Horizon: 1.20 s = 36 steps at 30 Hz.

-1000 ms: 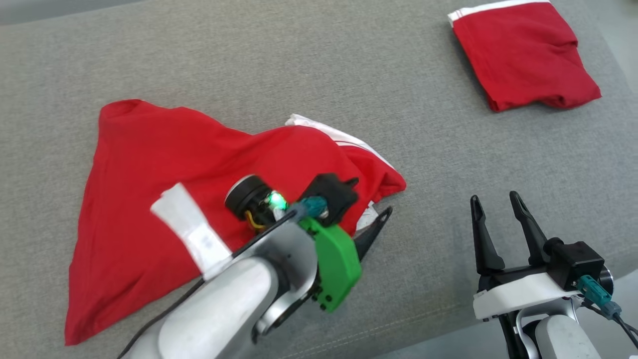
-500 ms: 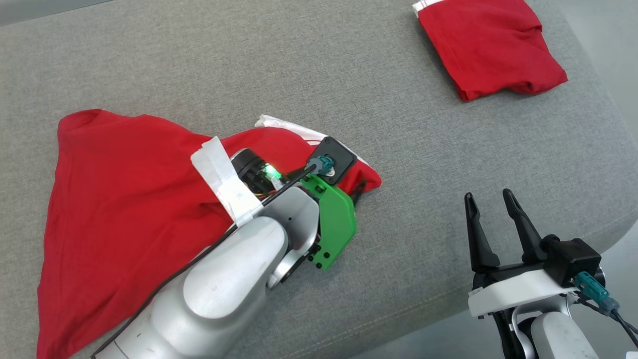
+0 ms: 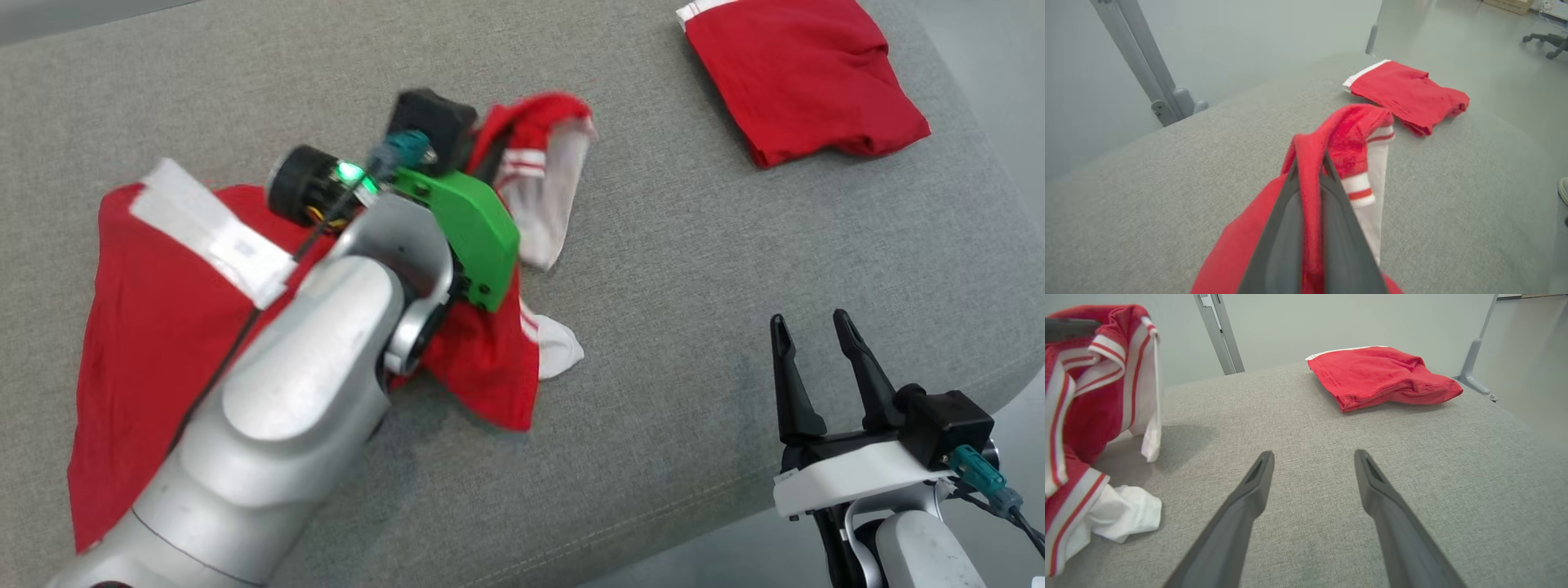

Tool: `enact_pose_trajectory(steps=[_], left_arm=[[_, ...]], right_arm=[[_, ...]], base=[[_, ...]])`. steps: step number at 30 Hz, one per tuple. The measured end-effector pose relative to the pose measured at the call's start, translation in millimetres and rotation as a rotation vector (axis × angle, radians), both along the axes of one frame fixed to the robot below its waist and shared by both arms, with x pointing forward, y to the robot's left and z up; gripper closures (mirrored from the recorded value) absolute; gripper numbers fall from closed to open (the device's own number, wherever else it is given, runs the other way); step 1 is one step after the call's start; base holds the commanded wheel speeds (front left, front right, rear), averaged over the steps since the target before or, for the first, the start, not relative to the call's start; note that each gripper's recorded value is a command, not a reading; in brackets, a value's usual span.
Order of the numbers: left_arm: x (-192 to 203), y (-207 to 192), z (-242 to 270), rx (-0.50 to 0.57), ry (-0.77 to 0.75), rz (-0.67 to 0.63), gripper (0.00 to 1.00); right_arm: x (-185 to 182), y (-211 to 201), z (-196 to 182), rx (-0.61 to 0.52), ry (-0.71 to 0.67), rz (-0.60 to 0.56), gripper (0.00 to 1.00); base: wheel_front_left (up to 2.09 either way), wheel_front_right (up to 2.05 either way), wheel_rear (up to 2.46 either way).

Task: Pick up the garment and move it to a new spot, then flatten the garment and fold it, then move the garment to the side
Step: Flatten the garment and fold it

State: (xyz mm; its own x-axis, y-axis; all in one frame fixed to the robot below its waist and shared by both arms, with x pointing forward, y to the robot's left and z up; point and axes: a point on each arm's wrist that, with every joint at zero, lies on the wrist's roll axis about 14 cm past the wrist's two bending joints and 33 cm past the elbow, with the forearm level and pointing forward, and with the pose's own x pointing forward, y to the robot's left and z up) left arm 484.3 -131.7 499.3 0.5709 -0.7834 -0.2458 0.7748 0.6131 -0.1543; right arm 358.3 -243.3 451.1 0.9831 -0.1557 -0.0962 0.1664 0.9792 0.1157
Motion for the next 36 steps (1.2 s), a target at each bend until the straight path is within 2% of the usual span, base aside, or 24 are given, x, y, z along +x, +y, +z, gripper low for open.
enact_pose_trajectory(steps=[4,8,13,15,17,21,26,36], left_arm=[[41.7,23.1,22.6,-0.061,-0.087,0.129,1.0],[75.6,38.5,24.5,-0.06,-0.135,0.205,1.0],[105.8,37.1,30.9,-0.112,-0.218,0.239,1.0],[113.2,36.3,18.2,-0.102,-0.216,0.253,1.0],[115.5,36.3,-2.1,-0.083,-0.191,0.259,0.0],[117.7,38.8,-26.8,-0.077,-0.152,0.279,0.0],[111.8,47.4,-33.5,-0.11,-0.119,0.303,0.0],[34.2,61.0,-39.8,-0.18,-0.064,0.254,0.0]], right_arm=[[1.0,2.3,-1.0,0.001,0.003,0.007,0.0],[3.5,7.9,-1.4,-0.001,0.006,0.025,0.0],[-0.1,5.8,-7.2,-0.006,0.031,0.016,0.0],[-2.9,2.4,-10.5,-0.008,0.046,0.004,0.0],[-5.8,-0.9,-12.3,-0.01,0.055,-0.008,0.0],[-12.3,-11.8,-16.5,-0.016,0.075,-0.045,0.0],[-15.1,-14.8,-18.8,-0.015,0.081,-0.056,0.0],[-13.4,-6.1,-8.0,-0.03,0.04,-0.019,0.0]], base=[[0.0,0.0,0.0],[0.0,0.0,0.0],[0.0,0.0,0.0],[0.0,0.0,0.0],[0.0,0.0,0.0],[0.0,0.0,0.0],[0.0,0.0,0.0],[0.0,0.0,0.0]])
